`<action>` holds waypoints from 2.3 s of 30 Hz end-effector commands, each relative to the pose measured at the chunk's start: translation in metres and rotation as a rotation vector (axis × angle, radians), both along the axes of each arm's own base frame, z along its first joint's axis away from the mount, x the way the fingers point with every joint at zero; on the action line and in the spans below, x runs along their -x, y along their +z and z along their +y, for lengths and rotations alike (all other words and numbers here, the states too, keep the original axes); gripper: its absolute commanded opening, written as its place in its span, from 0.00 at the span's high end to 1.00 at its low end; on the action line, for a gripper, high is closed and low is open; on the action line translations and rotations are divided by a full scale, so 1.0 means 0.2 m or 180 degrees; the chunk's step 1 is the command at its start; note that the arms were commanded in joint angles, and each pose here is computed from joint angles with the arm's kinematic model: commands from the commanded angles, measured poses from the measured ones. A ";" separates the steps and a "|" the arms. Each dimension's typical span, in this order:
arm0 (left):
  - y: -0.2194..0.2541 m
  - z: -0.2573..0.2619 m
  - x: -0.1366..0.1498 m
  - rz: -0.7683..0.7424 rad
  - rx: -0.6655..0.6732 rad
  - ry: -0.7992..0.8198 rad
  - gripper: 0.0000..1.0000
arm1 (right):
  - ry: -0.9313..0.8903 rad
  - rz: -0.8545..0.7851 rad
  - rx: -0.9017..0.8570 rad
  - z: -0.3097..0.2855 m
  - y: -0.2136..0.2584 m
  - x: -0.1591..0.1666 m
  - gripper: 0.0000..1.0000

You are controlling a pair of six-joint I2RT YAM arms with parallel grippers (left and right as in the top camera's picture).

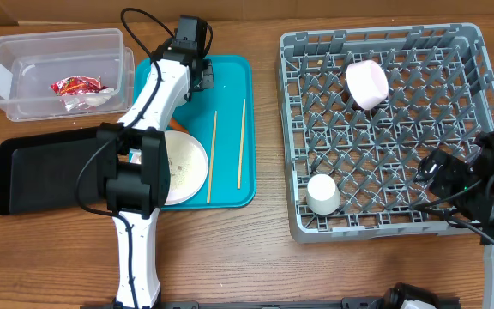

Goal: Sort waste into correct bins and load items into the dishwasher
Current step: 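Return the left gripper and grasp the white bowl rim, then slide the white bowl right across the teal tray, then retract the left arm and grasp the white bowl with the right gripper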

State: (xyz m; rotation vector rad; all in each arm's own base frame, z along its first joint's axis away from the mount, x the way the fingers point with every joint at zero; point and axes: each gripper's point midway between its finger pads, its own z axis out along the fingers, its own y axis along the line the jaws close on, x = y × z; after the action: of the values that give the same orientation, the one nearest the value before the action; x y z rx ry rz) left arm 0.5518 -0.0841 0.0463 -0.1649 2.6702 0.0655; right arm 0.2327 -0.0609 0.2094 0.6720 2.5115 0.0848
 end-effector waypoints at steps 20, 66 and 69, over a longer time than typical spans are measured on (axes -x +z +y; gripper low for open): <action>0.25 -0.52 0.60 0.0871 0.0199 -0.0849 0.96 | -0.0022 -0.0097 0.0023 -0.01 0.05 -0.02 0.00; 0.88 0.17 0.76 0.0669 0.0784 0.0374 0.38 | 0.1071 -0.0178 -0.0299 0.34 0.25 -0.10 0.02; 0.88 0.37 0.80 0.0740 0.0791 0.0649 0.23 | 0.1518 -0.0132 -0.0314 0.52 0.32 -0.16 0.02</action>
State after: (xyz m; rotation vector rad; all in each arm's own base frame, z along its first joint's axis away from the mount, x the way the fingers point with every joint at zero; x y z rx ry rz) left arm 0.3959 -0.0401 0.2160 -0.4620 2.8898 -0.2059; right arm 0.2513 0.0127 0.2535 0.2744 2.5970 0.3388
